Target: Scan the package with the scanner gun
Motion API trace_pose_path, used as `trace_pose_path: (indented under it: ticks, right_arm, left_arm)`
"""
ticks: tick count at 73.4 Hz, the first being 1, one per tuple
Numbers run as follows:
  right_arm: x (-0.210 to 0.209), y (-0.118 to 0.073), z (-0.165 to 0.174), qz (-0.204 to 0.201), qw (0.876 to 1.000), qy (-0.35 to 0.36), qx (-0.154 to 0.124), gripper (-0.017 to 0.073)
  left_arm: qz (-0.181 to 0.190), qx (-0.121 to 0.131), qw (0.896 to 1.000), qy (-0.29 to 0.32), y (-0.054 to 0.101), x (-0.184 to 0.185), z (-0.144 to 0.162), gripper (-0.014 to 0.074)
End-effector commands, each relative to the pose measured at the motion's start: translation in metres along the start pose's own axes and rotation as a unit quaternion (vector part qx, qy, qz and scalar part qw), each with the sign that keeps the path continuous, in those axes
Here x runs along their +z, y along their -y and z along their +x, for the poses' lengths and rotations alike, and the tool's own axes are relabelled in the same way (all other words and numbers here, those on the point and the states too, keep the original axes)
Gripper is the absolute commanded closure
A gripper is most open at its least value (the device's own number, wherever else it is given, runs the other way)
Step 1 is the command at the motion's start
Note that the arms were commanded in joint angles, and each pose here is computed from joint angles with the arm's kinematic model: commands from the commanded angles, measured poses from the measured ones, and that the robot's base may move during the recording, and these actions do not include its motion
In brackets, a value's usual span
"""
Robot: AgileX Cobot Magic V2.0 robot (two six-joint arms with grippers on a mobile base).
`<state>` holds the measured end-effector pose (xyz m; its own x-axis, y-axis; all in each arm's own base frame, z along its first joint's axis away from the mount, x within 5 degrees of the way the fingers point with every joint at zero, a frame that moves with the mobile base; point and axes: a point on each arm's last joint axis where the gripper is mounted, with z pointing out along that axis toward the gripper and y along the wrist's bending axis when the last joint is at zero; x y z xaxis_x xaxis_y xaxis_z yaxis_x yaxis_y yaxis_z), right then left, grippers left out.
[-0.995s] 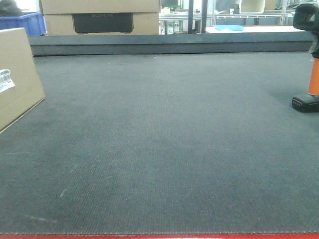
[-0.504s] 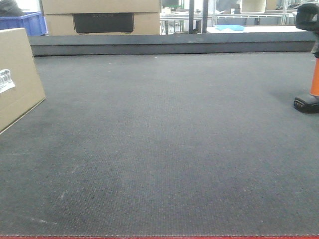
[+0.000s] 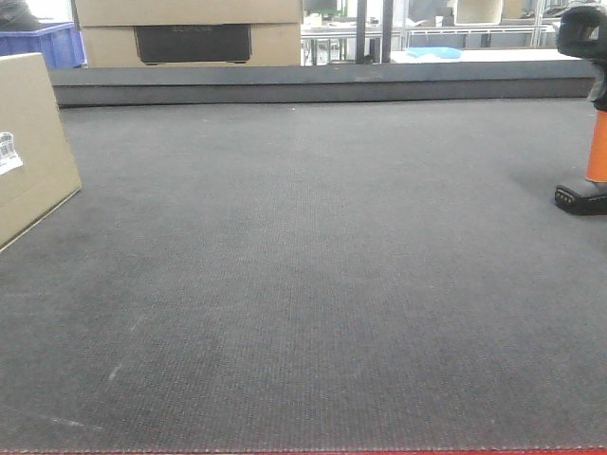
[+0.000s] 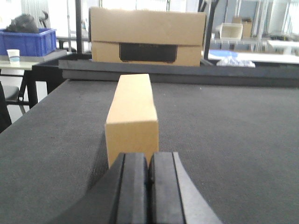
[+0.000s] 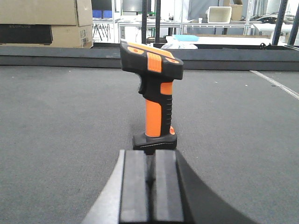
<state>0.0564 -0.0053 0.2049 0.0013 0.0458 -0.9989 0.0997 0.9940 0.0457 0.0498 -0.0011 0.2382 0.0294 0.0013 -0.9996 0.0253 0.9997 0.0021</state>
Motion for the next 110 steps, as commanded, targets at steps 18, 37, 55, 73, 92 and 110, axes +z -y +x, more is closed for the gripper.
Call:
trace_pose_path:
  ticks: [18, 37, 55, 73, 92, 110]
  right_arm:
    - [0.000, 0.000, -0.002, -0.001, 1.000, 0.008, -0.006, 0.0728]
    - [0.000, 0.000, -0.002, -0.001, 1.000, 0.008, -0.006, 0.0728]
    - [0.000, 0.000, -0.002, -0.001, 1.000, 0.008, -0.006, 0.0728]
    - [0.000, 0.000, -0.002, -0.001, 1.000, 0.008, -0.006, 0.0728]
    - [0.000, 0.000, -0.002, -0.001, 1.000, 0.008, -0.006, 0.0728]
    - [0.000, 0.000, -0.002, -0.001, 1.000, 0.008, -0.006, 0.0728]
  left_arm:
    - [-0.006, 0.015, 0.996, -0.092, -0.002, 0.020, -0.084, 0.0705]
    - [0.003, -0.011, 0.984, -0.177, 0.001, 0.085, -0.125, 0.0705]
    - [-0.001, -0.023, 0.972, -0.235, 0.001, 0.127, -0.133, 0.0705]
    - [-0.006, -0.024, 0.940, -0.340, 0.001, 0.179, -0.133, 0.0705]
    - [-0.008, -0.027, 0.912, -0.409, 0.002, 0.227, -0.125, 0.0494]
    - [-0.010, -0.028, 0.899, -0.436, 0.002, 0.248, -0.114, 0.0078]
